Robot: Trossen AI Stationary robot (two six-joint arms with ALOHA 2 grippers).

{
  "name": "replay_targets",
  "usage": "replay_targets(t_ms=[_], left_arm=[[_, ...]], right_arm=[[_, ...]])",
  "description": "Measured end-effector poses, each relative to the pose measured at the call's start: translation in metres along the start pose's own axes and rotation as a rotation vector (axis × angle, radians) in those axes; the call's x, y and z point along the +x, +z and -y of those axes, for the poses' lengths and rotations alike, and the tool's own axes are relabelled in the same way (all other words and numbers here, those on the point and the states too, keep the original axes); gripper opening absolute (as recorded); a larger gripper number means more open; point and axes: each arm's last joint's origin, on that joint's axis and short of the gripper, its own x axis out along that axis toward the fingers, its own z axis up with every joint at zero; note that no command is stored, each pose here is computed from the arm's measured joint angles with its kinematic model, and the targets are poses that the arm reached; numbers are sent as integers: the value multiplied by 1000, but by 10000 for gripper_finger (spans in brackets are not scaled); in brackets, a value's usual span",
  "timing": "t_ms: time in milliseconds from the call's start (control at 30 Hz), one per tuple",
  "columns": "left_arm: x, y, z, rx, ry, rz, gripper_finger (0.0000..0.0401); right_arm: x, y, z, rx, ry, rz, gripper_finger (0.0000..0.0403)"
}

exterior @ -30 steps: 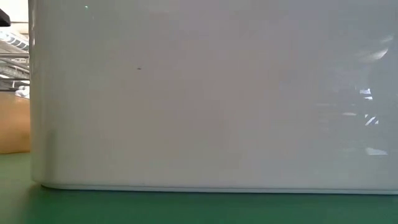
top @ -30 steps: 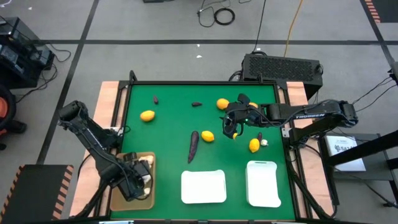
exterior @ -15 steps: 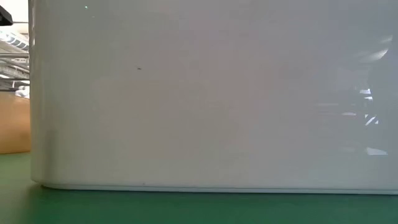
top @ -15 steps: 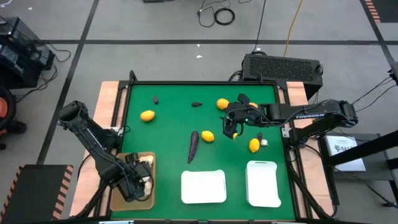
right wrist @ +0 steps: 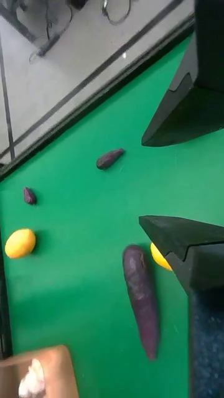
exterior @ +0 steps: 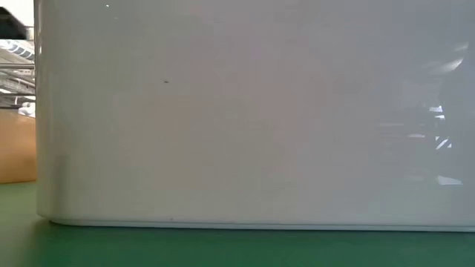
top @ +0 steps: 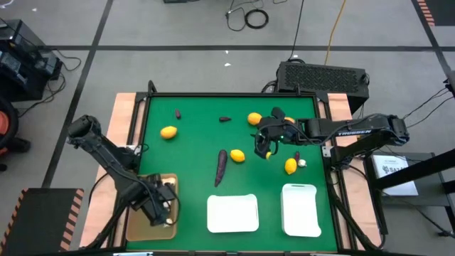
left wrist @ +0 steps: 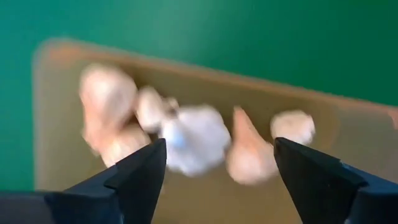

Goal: Sort produce into baskets
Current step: Put the garlic into the orange bin

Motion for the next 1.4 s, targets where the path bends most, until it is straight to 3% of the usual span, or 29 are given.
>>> replay_targets(t_ms=[233,533,767,967,1100,1267,1400], left_arm=[[0,15,-9,225,143,172,299],[-18,30,-30,433,340,357,299],[-42,30,-58,448,384,466,299],[-39,14,-95,339,315,615,299],[-31,10,-110,298,231,798,299],[-28,14,-113,331,39,1058,299],[-23,17,-114,330,-24,1141,299]], right_arm=[[-1,-9,0,-11,66,-110,183],[-19,-27,2,277,187,-514,183],[-39,-56,13,347,3,-877,183],[-50,-68,17,441,-165,-1018,183],[-49,-82,12,371,-170,-1066,183],[-41,-107,8,264,-145,-1110,183],[-31,-128,8,189,-108,-1127,183]])
